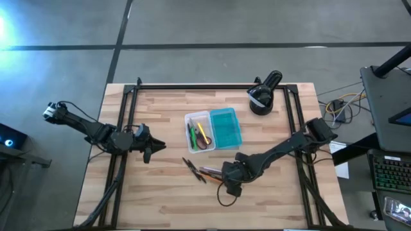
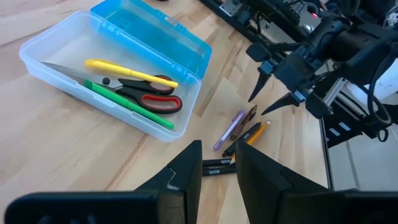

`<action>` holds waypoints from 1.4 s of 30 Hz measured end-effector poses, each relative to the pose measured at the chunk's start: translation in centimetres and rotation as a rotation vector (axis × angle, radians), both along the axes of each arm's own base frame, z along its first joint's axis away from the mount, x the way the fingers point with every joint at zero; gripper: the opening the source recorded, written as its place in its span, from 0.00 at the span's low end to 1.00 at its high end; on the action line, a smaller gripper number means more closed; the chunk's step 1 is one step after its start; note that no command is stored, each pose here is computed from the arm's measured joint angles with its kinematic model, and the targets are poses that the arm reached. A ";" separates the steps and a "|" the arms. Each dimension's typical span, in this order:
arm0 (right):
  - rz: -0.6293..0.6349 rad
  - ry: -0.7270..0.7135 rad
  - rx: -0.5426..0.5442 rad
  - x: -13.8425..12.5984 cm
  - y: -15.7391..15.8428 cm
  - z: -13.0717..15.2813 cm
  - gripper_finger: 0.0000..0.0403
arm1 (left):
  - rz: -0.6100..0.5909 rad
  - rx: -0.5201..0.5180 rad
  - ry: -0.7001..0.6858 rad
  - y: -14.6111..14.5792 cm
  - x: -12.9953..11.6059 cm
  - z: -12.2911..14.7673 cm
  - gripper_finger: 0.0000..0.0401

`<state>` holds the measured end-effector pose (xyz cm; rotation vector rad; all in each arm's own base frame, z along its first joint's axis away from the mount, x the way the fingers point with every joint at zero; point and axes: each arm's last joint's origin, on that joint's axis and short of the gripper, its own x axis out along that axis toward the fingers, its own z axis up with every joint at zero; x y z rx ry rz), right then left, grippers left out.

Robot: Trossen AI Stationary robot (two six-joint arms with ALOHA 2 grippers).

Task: Pick & place school supplies into a supply box
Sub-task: Put the brown pen into the blue supply box

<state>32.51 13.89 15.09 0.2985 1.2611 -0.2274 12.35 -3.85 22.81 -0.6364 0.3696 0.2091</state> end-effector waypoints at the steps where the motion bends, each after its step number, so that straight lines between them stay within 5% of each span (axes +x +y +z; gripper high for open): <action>1: 0.018 -0.011 0.003 0.2 0.0 -0.1 0.44 | 0.000 0.000 0.000 0.0 0.0 0.0 0.20; 16: 0.116 0.022 -0.027 0.7 0.0 -1.9 0.43 | 0.001 0.011 0.024 -0.1 0.2 -0.3 0.20; 34: 0.101 0.067 -0.039 0.2 -0.7 -2.5 0.10 | 0.007 0.013 0.030 -0.1 0.3 -0.4 0.20; 42: 0.117 0.106 -0.009 0.5 -0.3 0.3 0.08 | 0.008 0.012 0.029 -0.1 0.3 -0.4 0.20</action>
